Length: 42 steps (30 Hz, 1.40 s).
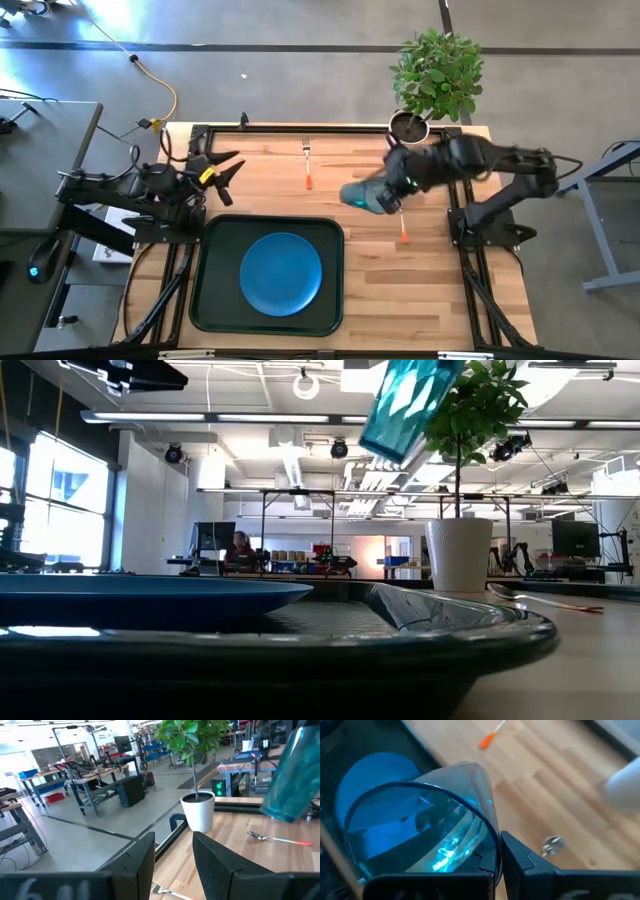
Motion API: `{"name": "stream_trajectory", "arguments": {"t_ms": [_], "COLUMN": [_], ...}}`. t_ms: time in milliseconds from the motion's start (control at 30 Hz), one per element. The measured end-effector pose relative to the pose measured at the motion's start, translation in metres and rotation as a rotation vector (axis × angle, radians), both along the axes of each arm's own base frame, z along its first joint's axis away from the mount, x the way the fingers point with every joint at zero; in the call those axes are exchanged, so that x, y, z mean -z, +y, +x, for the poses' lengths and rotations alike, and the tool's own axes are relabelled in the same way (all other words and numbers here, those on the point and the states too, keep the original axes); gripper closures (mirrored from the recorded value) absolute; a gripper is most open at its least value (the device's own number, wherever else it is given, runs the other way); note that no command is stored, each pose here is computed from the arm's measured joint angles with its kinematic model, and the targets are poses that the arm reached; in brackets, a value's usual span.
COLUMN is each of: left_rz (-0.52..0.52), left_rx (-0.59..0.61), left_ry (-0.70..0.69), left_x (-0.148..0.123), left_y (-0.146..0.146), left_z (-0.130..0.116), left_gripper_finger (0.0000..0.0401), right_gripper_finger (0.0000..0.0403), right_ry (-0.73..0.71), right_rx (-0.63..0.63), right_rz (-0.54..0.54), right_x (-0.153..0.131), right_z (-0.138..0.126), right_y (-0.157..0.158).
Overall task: Pick and place plate/cup/fork/spoon on tray
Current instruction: Put the blue cup on the black tray to the top right of the blue plate
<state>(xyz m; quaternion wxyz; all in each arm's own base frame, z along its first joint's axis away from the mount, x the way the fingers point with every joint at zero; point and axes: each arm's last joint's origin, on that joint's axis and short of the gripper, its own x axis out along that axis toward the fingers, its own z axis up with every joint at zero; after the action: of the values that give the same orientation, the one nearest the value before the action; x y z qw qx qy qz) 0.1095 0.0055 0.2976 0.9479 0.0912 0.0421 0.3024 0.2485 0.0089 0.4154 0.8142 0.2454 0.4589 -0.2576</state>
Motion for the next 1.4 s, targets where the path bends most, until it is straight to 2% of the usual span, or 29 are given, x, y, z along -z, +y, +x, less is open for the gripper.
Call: {"name": "stream_trajectory", "arguments": {"t_ms": [100,233,400,567,700,900,1133,1400], "left_rz": [-0.006,-0.007,-0.008,-0.005,-0.001,0.001,0.002,0.003], "left_rx": [-0.002,-0.002,-0.002,-0.001,-0.002,-0.001,-0.019,-0.039], "left_ry": [-0.004,-0.009,-0.012,0.018,0.046,0.058,0.092,0.091], "left_x": [0.000,0.000,0.000,0.003,0.005,0.006,0.010,0.010], "left_y": [0.001,0.002,0.002,0.002,0.002,0.002,0.003,0.003], "left_z": [-0.006,-0.012,-0.015,-0.016,-0.016,-0.016,-0.017,-0.017], "left_gripper_finger": [0.0279,0.0279,0.0279,0.0279,0.0279,0.0279,0.0279,0.0279], "right_gripper_finger": [0.0402,0.0402,0.0403,0.0403,0.0403,0.0403,0.0401,0.0351], "right_ry": [0.038,0.143,0.254,0.310,0.345,0.299,0.324,0.277], "right_rx": [-0.024,-0.081,-0.181,-0.255,-0.278,-0.317,-0.355,-0.338], "right_rz": [0.113,0.217,0.276,0.298,0.291,0.295,0.344,0.310], "right_x": [0.006,0.033,0.069,0.096,0.114,0.131,0.144,0.141], "right_z": [0.020,0.057,0.099,0.124,0.136,0.154,0.160,0.163], "right_y": [-0.013,-0.018,-0.016,-0.013,-0.010,-0.008,-0.006,-0.015]}}
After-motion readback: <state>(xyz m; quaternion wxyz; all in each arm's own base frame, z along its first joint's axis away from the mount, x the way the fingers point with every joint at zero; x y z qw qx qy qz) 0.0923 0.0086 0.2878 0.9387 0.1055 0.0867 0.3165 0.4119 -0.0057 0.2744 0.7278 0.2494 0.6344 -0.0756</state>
